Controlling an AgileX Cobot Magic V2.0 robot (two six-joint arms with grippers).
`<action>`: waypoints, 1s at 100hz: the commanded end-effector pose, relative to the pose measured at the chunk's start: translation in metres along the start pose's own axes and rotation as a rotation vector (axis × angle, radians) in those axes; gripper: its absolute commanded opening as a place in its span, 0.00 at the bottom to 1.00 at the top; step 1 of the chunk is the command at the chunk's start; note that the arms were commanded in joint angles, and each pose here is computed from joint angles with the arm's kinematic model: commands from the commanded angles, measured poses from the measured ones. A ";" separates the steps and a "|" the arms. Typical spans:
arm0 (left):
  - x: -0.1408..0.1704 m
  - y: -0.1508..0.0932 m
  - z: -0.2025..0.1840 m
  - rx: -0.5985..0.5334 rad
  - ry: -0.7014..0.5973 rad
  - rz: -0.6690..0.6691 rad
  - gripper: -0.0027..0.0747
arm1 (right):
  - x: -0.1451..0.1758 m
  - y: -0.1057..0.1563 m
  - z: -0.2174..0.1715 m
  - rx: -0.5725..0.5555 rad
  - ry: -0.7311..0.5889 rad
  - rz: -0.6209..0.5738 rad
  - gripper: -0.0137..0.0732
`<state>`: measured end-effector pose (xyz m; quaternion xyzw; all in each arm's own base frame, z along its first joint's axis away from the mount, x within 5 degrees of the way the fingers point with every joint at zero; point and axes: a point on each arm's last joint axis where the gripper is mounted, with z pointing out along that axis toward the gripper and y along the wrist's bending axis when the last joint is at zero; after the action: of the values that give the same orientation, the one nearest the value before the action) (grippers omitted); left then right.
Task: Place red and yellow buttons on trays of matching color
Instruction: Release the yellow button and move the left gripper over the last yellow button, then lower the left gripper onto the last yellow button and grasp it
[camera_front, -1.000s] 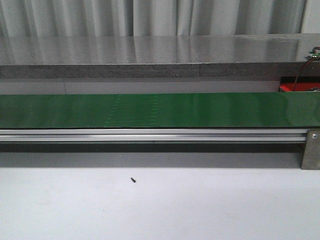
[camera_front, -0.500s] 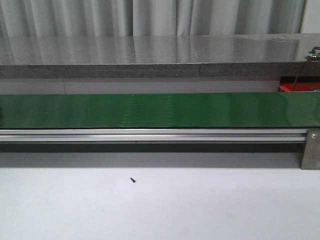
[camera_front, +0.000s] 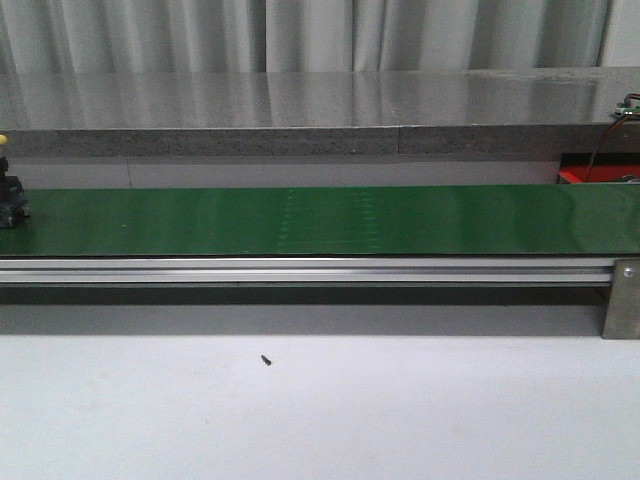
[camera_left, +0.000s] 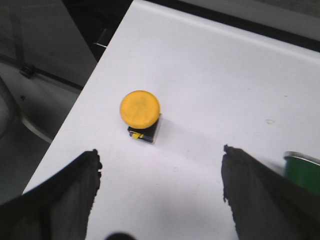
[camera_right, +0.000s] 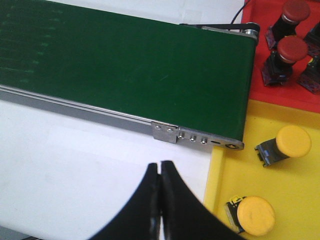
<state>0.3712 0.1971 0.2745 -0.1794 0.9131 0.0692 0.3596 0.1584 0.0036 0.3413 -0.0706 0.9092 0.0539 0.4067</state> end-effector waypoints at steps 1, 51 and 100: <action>-0.018 0.011 -0.009 -0.036 -0.131 -0.013 0.69 | -0.010 0.000 -0.008 0.015 -0.087 -0.006 0.08; -0.024 0.018 0.044 -0.050 -0.107 0.005 0.69 | -0.010 0.000 -0.008 0.016 -0.088 -0.006 0.08; -0.035 0.021 0.075 -0.048 -0.104 0.020 0.69 | -0.013 -0.001 -0.008 0.025 -0.112 -0.005 0.08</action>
<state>0.4307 0.2442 0.2043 -0.1796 0.9173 0.0856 0.3449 0.1595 0.0031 0.3425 -0.0688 0.9059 0.0514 0.4147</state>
